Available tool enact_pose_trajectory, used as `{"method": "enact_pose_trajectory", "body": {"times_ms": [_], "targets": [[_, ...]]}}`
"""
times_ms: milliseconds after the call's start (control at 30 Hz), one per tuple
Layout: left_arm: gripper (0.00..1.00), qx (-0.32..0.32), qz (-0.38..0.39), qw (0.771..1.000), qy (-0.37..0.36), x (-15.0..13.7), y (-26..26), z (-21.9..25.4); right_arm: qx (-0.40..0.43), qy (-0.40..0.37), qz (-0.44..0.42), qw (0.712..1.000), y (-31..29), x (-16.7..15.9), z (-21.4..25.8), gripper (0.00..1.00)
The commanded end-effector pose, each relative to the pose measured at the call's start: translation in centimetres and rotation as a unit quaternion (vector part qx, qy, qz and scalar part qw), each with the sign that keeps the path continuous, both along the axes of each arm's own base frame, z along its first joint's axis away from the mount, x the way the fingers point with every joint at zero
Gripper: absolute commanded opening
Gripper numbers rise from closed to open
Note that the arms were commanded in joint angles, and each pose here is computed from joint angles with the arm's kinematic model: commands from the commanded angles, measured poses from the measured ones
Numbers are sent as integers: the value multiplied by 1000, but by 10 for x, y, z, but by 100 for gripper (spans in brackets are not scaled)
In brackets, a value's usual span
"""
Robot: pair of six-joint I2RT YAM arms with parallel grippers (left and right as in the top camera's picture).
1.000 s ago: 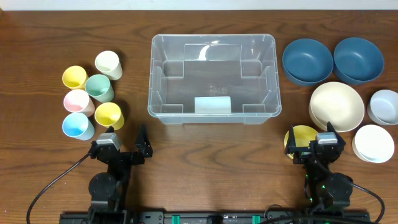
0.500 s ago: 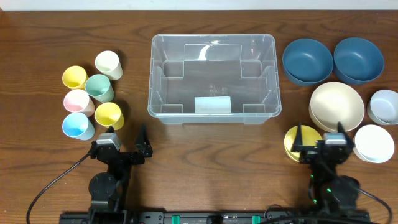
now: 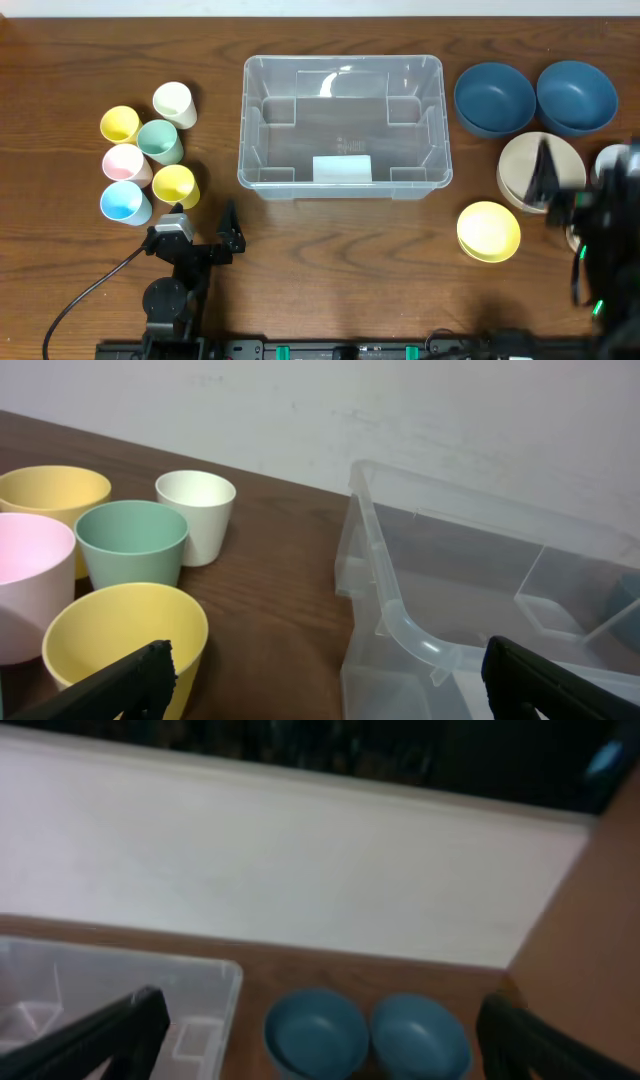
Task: Pack container
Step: 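Grasp the rim of the cream bowl with the right gripper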
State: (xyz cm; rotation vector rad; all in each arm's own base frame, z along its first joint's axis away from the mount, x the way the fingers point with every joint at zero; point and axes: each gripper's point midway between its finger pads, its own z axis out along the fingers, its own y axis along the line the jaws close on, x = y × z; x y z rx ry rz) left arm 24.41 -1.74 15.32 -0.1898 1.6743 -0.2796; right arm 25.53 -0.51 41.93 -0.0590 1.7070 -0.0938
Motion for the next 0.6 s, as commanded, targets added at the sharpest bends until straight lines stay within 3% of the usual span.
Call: {"method": "enact_pose_trajectory", "body": {"times_ms": [0, 267, 567], "targets": [[98, 8, 1, 1000, 23, -1, 1, -16, 13, 76, 23, 997, 8, 42, 4, 99], [98, 8, 1, 1000, 23, -1, 1, -16, 34, 292, 16, 956, 8, 102, -71, 99], [98, 8, 1, 1000, 23, -1, 1, -16, 158, 465, -74, 868, -22, 102, -169, 99]]}}
